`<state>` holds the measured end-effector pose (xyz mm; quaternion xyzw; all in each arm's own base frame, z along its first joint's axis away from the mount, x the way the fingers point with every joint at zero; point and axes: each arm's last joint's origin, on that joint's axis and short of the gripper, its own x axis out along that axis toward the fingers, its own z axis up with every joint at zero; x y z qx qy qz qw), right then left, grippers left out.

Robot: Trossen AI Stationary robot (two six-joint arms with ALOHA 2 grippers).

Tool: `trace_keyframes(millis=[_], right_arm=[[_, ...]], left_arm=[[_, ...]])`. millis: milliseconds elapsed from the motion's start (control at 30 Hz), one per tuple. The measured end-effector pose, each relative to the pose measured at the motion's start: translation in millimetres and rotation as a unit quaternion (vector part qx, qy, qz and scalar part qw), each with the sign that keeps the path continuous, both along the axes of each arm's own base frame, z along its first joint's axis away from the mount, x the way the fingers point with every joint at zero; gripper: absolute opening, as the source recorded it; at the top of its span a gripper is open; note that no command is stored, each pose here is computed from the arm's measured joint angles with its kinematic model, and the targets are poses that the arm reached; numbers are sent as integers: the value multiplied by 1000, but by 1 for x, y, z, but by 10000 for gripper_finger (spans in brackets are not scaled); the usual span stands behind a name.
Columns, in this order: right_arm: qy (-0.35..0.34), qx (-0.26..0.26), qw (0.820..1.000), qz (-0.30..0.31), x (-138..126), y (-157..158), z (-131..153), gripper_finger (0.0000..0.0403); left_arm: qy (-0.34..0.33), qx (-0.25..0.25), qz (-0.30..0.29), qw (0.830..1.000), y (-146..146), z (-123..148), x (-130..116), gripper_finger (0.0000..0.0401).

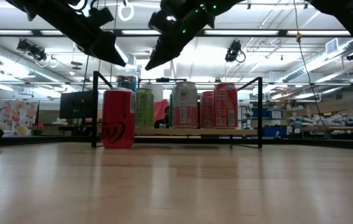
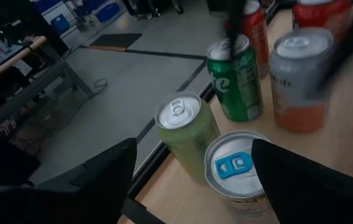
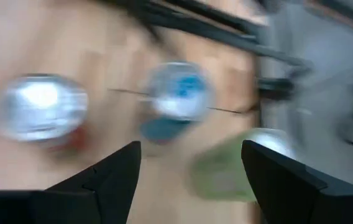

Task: Place canned beverage on shelf
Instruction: Put the red-black soda can on the shelf

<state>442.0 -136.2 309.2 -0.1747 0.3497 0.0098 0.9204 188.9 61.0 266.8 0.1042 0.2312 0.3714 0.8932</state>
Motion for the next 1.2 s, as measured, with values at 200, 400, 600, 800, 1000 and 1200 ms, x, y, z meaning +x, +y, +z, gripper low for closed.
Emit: trace_keyframes(millis=[200,400,600,800,1000,1200], right_arm=[[27,41,997,54,-5,23,2,288],[39,49,994,89,1,51,-1,288],[29,50,991,125,8,78,-2,289],[11,48,990,134,16,94,-34,298],[-3,15,995,98,21,98,-56,341],[-22,51,996,76,27,93,-61,395]], left_arm=[[-38,-4,-56,998,-14,14,-13,329],[-70,-85,-208,972,-36,19,-21,329],[-17,-216,-256,942,-56,0,-22,329],[49,-295,-238,924,-80,-22,-14,329],[93,-304,-180,931,-97,-40,-9,329],[102,-284,-146,942,-110,-49,-6,329]])
